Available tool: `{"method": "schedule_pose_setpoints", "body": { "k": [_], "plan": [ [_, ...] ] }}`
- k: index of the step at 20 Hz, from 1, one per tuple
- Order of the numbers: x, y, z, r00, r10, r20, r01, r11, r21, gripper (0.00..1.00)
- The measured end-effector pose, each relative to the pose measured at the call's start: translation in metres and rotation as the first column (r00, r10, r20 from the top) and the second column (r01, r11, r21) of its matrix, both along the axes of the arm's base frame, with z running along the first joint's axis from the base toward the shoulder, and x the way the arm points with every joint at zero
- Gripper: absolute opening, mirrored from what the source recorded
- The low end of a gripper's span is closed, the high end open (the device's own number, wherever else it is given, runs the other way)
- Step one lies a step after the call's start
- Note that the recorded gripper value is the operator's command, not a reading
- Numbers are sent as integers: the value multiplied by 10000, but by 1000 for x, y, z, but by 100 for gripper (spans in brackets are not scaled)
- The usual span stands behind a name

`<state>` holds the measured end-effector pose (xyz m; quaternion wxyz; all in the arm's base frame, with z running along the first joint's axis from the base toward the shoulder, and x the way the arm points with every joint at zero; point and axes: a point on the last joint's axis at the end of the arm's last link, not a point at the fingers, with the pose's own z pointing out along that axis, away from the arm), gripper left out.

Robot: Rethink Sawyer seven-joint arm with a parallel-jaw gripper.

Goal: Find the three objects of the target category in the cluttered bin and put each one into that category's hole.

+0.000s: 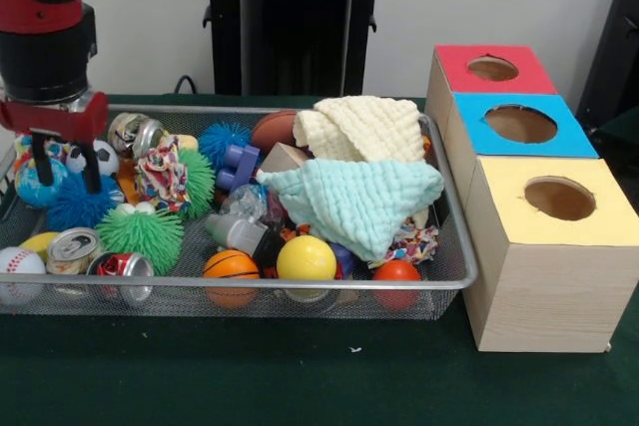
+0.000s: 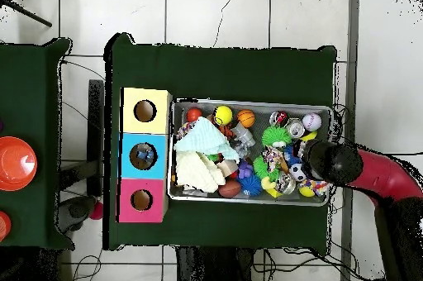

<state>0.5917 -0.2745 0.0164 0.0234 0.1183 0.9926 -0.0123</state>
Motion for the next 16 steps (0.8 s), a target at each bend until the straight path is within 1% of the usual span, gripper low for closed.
{"method": "schedule_pose_setpoints", "body": {
  "k": [1,2,3,6,10,12,16],
  "plan": [
    [2,6,2,9998,-203,44,202,9994,284,100],
    [3,8,3,9996,-284,58,282,9988,399,100],
    [5,15,5,9991,-417,69,412,9971,635,100],
    [8,30,7,9985,-551,58,542,9928,1064,100],
    [5,42,6,9986,-536,-45,537,9906,1262,100],
    [3,51,5,9988,-462,-144,478,9895,1366,100],
    [3,71,2,9995,-265,-150,284,9887,1473,100]
  ]
}}
